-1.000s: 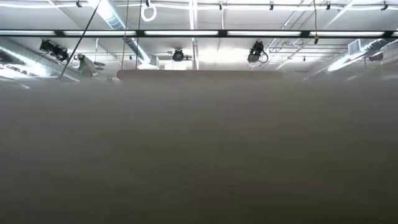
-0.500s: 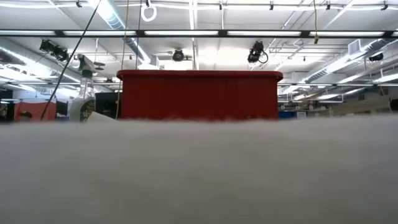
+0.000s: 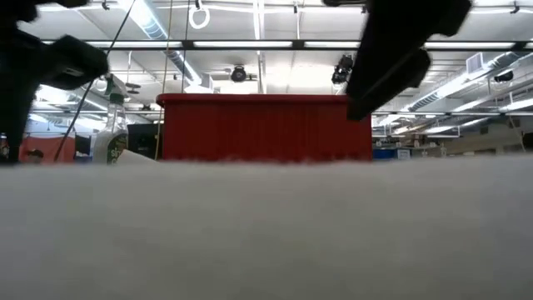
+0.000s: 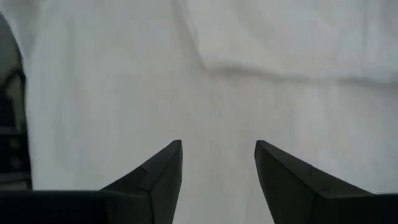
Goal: Fold laundry
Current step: Fold the white polo shirt on the table
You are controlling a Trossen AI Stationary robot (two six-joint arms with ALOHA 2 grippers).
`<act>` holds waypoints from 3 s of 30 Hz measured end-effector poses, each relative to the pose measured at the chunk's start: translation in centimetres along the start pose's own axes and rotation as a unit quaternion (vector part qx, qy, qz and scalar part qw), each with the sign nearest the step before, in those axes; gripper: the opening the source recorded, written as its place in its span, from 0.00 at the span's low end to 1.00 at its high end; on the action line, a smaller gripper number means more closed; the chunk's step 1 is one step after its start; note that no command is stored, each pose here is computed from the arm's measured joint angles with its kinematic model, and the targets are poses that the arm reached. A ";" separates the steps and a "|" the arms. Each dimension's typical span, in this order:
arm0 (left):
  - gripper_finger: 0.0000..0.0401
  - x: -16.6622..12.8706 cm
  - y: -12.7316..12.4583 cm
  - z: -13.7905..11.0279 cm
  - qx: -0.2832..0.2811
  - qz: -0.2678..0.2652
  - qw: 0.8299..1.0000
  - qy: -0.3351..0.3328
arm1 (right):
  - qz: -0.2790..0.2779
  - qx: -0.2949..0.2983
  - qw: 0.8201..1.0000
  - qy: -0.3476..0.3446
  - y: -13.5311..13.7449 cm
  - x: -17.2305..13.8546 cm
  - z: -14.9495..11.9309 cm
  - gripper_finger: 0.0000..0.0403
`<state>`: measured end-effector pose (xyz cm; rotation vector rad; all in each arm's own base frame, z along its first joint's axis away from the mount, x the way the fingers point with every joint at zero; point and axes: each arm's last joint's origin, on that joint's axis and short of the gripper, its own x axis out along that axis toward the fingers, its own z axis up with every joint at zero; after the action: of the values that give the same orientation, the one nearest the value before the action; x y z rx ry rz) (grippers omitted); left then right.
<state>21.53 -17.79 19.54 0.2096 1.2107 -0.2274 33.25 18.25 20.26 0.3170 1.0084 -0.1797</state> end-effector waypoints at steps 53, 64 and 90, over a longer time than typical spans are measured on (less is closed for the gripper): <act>0.38 0.7 2.3 -0.1 -0.002 0.029 0.999 0.028 | 0.040 -0.166 0.984 -0.058 -1.9 10.3 2.5 0.40; 0.53 2.3 2.0 -1.8 0.025 0.029 0.999 0.034 | 0.043 -0.138 0.988 -0.056 -1.9 10.3 2.5 0.07; 0.00 -4.6 6.9 0.9 0.037 0.215 0.975 -0.049 | -0.013 0.000 0.992 -0.128 -6.0 -0.9 7.8 0.02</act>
<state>22.73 -11.18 24.37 0.5127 1.0315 0.0941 37.23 9.91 23.83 0.2726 0.7585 -0.2376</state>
